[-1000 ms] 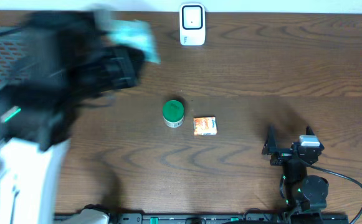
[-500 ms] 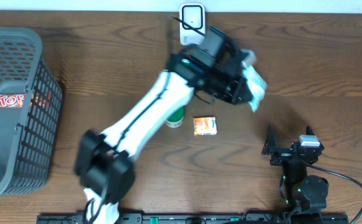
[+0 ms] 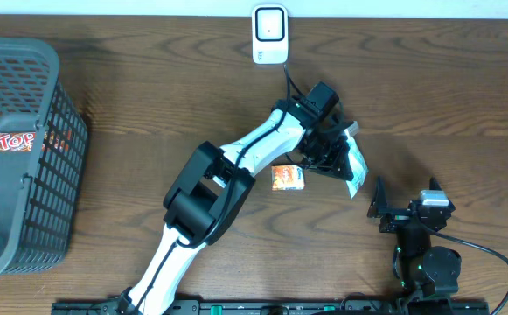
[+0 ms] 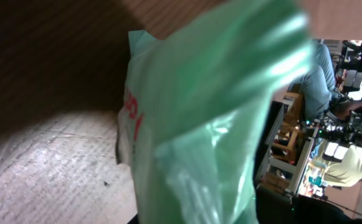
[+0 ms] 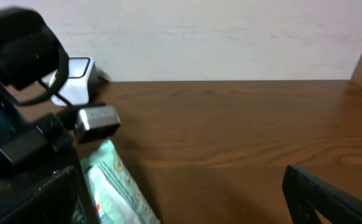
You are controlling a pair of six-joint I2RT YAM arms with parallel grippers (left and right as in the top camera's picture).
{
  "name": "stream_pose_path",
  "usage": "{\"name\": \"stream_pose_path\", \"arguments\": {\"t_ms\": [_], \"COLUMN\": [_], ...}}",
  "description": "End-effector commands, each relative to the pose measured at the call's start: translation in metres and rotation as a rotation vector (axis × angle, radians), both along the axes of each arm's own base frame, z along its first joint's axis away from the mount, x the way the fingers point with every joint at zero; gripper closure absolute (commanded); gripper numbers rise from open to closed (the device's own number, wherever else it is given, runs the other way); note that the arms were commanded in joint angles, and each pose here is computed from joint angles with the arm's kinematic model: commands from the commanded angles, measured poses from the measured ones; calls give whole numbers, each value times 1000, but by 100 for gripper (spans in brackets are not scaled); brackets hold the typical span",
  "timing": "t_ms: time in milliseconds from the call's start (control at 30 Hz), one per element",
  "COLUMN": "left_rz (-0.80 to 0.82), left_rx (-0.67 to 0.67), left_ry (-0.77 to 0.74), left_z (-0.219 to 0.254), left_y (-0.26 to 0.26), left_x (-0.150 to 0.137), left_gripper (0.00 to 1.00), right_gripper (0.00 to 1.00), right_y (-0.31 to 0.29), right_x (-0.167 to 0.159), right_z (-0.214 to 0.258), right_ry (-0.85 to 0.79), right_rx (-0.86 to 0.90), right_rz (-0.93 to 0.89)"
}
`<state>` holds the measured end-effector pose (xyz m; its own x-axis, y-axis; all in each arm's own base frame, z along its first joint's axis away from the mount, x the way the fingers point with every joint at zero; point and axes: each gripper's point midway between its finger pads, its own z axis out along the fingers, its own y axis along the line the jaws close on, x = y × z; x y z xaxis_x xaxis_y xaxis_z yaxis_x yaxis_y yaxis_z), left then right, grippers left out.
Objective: Scan the item barcode
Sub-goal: 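Carry the wipes pack right of the orange pack and release, then return left gripper into the basket toward the red TOP bar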
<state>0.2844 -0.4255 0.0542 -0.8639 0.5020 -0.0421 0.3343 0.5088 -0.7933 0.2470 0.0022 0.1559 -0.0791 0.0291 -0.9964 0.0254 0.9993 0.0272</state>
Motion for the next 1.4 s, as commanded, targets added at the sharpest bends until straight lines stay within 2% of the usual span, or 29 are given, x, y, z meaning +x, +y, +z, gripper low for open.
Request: {"name": "stream_pose_path", "arguments": {"t_ms": [0,33,100,167,200,300,433,500,567,700,767,867,933,1033,1167,1300,1367], "left_rz": [23,37,70,119,150,203,252,287,305,317,364,586,856,1153,1483,1853,1965], "left_rx": [25,59,140,255,321,435,454,423,336,160,140,274,425,563,682,826,904], "left_ry": [-7,-22,-51,-79,-91,-126,-259,-354,-458,-684,-809,-998,-1081,-1113,-1047,-861,-748], "left_z": [-1,-6,-16,-30,-35,-30,20,57,108,216,261,317,353,385,400,389,374], "left_y": [6,11,24,43,54,80,93,96,94,104,126,198,274,363,462,543,573], "left_x": [7,11,19,29,35,47,65,74,78,67,61,63,58,34,-8,-50,-64], "left_gripper": [84,76,51,33,18,16,15,15,15,15,15,14,14,14,14,14,14], "right_gripper": [1,1,1,1,1,1,1,1,1,1,1,1,1,1,1,1,1], "right_y": [1,1,1,1,1,1,1,1,1,1,1,1,1,1,1,1,1], "right_x": [0,0,0,0,0,0,0,0,0,0,0,0,0,0,0,0,0], "right_z": [-1,-1,-1,-1,-1,-1,-1,-1,-1,-1,-1,-1,-1,-1,-1,-1,-1], "right_ry": [3,3,3,3,3,3,3,3,3,3,3,3,3,3,3,3,3], "right_rx": [-15,-15,-15,-15,-15,-15,-15,-15,-15,-15,-15,-15,-15,-15,-15,-15,-15], "right_rz": [5,5,5,5,5,5,5,5,5,5,5,5,5,5,5,5,5]}}
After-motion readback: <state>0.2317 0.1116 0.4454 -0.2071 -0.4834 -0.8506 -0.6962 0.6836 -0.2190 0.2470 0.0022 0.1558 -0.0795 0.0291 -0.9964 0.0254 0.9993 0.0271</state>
